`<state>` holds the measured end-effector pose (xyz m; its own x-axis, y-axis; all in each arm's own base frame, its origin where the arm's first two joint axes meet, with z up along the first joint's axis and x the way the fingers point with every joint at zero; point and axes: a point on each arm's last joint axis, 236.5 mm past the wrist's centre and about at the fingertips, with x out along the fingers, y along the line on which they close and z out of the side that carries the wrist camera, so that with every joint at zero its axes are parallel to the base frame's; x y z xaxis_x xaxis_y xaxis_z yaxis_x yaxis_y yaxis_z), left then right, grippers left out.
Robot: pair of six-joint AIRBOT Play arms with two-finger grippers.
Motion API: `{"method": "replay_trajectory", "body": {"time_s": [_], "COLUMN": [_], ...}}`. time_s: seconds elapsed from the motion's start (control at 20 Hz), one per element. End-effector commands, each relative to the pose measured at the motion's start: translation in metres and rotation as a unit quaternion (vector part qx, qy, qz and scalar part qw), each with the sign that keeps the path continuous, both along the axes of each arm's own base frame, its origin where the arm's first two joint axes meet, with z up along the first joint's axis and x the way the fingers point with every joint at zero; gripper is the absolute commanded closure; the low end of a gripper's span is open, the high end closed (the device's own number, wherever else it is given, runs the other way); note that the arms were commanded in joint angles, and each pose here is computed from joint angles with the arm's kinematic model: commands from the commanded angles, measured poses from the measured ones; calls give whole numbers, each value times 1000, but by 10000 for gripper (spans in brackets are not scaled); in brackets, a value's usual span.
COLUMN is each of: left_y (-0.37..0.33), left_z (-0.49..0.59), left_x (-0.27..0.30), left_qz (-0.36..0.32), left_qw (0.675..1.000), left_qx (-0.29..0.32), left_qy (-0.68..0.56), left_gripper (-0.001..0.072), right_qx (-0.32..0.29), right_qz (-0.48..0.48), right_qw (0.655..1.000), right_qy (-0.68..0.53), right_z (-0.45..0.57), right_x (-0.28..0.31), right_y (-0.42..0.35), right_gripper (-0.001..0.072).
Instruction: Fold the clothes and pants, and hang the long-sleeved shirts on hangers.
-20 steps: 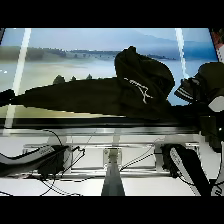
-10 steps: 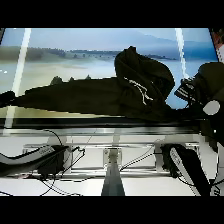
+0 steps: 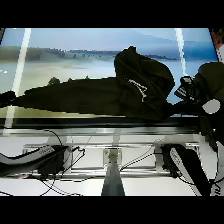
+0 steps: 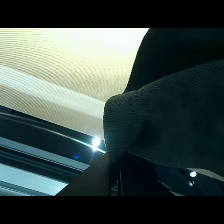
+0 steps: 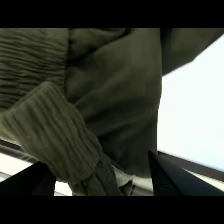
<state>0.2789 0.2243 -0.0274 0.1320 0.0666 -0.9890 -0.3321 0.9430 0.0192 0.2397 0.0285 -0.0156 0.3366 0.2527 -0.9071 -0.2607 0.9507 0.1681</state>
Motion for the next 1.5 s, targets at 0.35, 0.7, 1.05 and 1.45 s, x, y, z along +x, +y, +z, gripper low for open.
{"method": "replay_trajectory", "body": {"time_s": [0.35, 0.7, 1.05, 1.45], "left_y": [-1, -1, -4, -3], "left_z": [0, 0, -1, -1], "left_x": [0, 1, -3, -2], "left_qz": [0, 3, 2, 3], "left_qw": [1000, 1000, 1000, 1000], "left_qx": [-1, -2, -8, -6], "left_qy": [0, 0, 7, 5], "left_gripper": [691, 692, 691, 691], "right_qx": [47, 27, -75, -44], "right_qz": [130, 321, 350, 391], "right_qw": [988, 940, 932, 919], "right_qy": [-66, -111, -53, 32], "right_z": [19, 23, -3, -8], "right_x": [6, -14, -26, -74], "right_y": [41, 62, 15, 16], "right_gripper": [168, 166, 165, 164]}}
